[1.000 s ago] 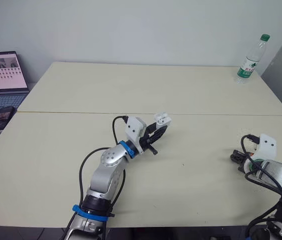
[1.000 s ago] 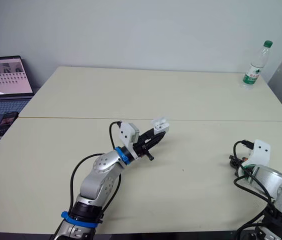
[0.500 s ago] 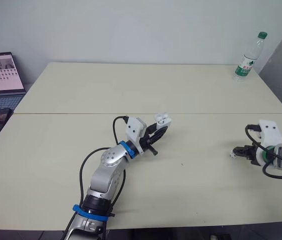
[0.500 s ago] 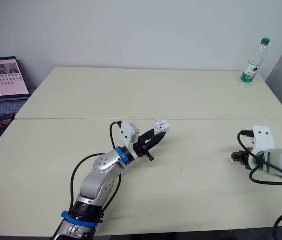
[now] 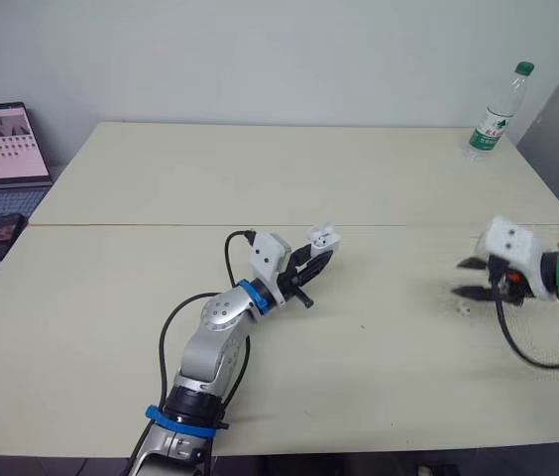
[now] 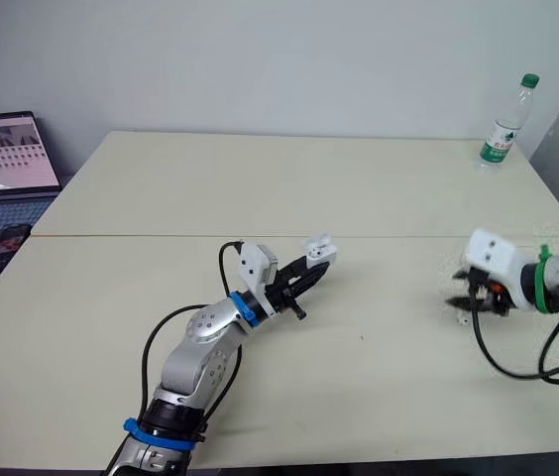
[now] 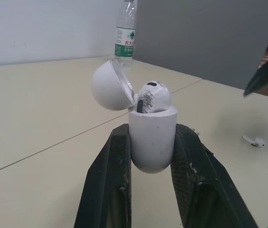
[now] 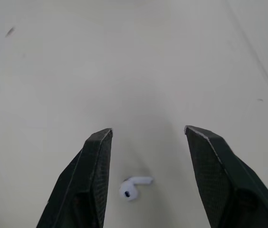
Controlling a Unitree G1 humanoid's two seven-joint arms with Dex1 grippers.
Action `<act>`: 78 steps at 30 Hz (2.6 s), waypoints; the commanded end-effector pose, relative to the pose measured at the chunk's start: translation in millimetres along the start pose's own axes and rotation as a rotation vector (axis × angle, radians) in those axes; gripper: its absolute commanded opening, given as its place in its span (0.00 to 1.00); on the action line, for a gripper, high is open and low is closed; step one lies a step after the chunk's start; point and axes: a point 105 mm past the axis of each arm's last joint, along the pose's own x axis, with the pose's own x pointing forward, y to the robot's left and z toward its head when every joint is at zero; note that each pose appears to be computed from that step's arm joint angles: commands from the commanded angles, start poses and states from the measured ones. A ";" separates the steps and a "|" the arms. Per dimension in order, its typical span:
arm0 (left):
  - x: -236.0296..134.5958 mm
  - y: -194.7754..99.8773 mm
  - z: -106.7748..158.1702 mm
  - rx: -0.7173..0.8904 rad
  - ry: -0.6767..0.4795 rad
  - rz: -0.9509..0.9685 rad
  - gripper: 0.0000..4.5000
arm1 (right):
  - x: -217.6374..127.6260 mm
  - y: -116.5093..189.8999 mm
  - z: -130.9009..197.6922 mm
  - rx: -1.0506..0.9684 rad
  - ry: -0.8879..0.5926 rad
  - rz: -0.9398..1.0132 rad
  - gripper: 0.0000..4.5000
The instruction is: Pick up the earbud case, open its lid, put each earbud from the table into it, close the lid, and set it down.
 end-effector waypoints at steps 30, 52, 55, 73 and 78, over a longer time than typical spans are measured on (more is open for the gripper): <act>-3.9 3.9 13.0 0.043 -0.046 0.047 0.16 | 22.3 -38.9 -35.7 -0.520 0.247 0.162 0.55; -2.1 4.2 12.2 0.041 -0.049 0.046 0.16 | 3.1 -45.8 -48.4 -0.469 0.342 0.158 0.55; -1.9 4.3 12.2 0.040 -0.050 0.047 0.16 | 1.4 -47.7 -51.0 -0.466 0.356 0.147 0.55; -2.1 5.6 11.7 0.043 -0.052 0.054 0.16 | 18.1 -51.8 -39.6 -0.509 0.334 0.109 0.55; -2.3 6.7 12.8 0.047 -0.053 0.055 0.16 | 24.8 -45.1 -38.2 -0.518 0.325 0.147 0.55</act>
